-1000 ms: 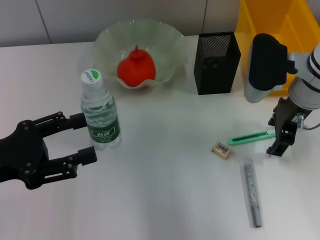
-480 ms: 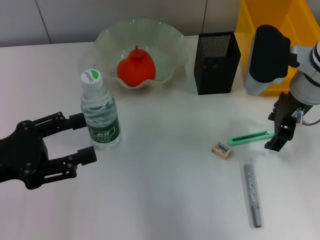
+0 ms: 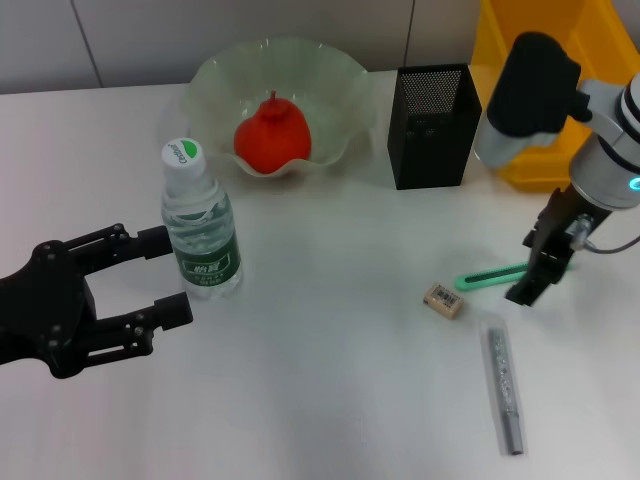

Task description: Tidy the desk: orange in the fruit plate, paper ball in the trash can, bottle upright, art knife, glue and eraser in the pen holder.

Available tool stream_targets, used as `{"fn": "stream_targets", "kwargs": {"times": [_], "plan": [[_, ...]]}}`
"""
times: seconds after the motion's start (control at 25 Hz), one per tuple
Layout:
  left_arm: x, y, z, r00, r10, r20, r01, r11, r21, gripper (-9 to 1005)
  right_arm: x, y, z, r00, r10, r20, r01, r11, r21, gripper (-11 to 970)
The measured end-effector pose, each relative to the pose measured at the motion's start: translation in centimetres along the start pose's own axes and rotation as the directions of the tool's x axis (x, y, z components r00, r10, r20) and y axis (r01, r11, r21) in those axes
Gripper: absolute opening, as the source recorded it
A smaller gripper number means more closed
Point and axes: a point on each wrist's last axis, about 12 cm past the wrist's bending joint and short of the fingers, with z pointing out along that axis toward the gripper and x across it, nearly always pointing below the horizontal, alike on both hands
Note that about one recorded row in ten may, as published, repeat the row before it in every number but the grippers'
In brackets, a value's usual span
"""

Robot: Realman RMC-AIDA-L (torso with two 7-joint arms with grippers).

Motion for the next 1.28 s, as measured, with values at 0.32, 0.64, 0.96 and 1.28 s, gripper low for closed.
{"fn": "stream_targets", "kwargs": {"times": [0.32,0.64,0.96,1.28], "plan": [[-0.1,0.1,0.0,1.000,0.020,-0.001,-0.020,1.000,0.002,785,-1.3,0.4,-2.4,0.930,0.360,0.070,-0.360,0.933,-0.007,787],[-0.1,0.0,-0.2,1.000,0.027,0.000,-0.027,1.000,-0.002,785,0.0,0.3,-3.7,0.714,0.698,0.060,-0.678,0.710,-0.190,787],[-0.5,0.3,-1.4,0.998,0.041,0.043,-0.038,0.997,-0.065,785,4.7,-0.6,-1.2,0.455,0.890,0.029,-0.777,0.413,-0.475,787],[-1.1,1.0,-1.2,0.997,0.062,0.050,-0.057,0.994,-0.094,786,6.2,-0.8,-1.5,0.353,0.933,0.064,-0.747,0.323,-0.581,787]]}}
